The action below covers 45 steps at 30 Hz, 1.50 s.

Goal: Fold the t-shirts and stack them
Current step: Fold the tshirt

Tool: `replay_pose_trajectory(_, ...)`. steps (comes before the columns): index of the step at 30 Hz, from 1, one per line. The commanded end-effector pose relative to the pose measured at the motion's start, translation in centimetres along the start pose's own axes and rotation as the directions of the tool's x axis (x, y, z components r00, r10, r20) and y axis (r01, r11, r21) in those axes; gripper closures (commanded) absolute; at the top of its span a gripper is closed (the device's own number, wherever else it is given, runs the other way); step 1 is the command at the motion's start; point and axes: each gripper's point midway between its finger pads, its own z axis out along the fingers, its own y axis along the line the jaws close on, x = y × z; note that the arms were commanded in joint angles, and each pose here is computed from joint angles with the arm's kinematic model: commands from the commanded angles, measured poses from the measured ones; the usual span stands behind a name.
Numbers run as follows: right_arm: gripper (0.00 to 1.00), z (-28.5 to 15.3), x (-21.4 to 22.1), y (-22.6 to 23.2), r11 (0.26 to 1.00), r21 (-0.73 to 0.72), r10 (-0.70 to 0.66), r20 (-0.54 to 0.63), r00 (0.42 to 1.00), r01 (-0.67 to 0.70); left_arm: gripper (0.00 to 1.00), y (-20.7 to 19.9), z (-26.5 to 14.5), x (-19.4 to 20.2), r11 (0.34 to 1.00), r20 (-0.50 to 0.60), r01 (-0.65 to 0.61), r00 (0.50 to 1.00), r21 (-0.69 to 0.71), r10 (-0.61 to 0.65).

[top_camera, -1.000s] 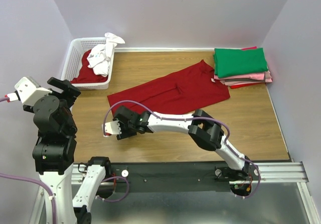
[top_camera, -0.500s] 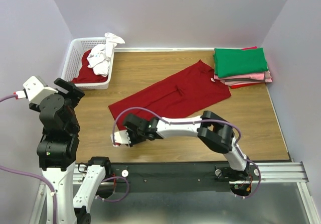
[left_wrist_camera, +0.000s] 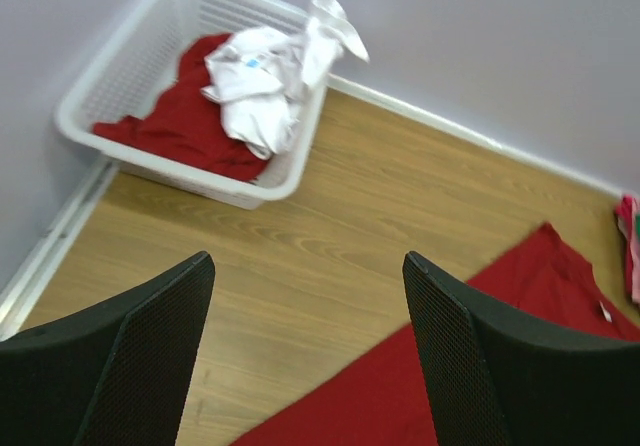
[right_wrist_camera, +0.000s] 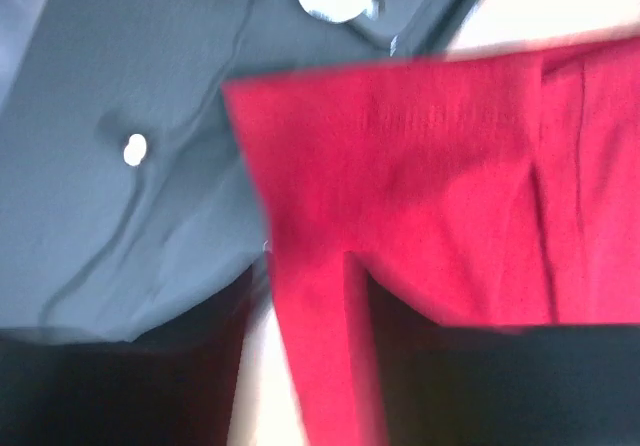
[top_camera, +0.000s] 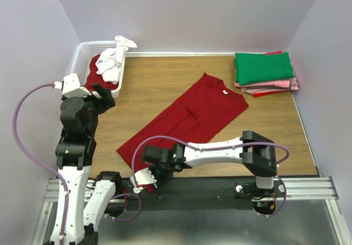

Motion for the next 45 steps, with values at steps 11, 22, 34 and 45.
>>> replay_pose_trajectory(11,0.08,-20.6,12.3,-6.9,0.927,0.269,0.266,0.025,0.964,-0.262,0.2,-12.3,7.7,5.6,0.803,-0.173,0.011,0.978,0.596,0.115)
replay_pose_trajectory(22,0.0,-36.9,29.6,-6.0,0.152,0.499,0.572,0.66,0.488,-0.853,0.27,-23.7,15.3,22.2,0.581,-0.419,0.086,0.778,0.809,0.468)
replay_pose_trajectory(34,0.0,-37.3,32.0,-4.0,0.053,0.446,0.559,0.728,0.397,-0.893,0.27,-30.6,23.4,32.9,0.602,-0.485,0.047,0.643,0.797,0.592)
replay_pose_trajectory(45,0.0,-37.1,32.1,-4.2,0.062,0.436,0.561,0.729,0.392,-0.898,0.3,-31.7,22.7,38.0,0.561,-0.527,0.151,0.598,0.814,0.604)
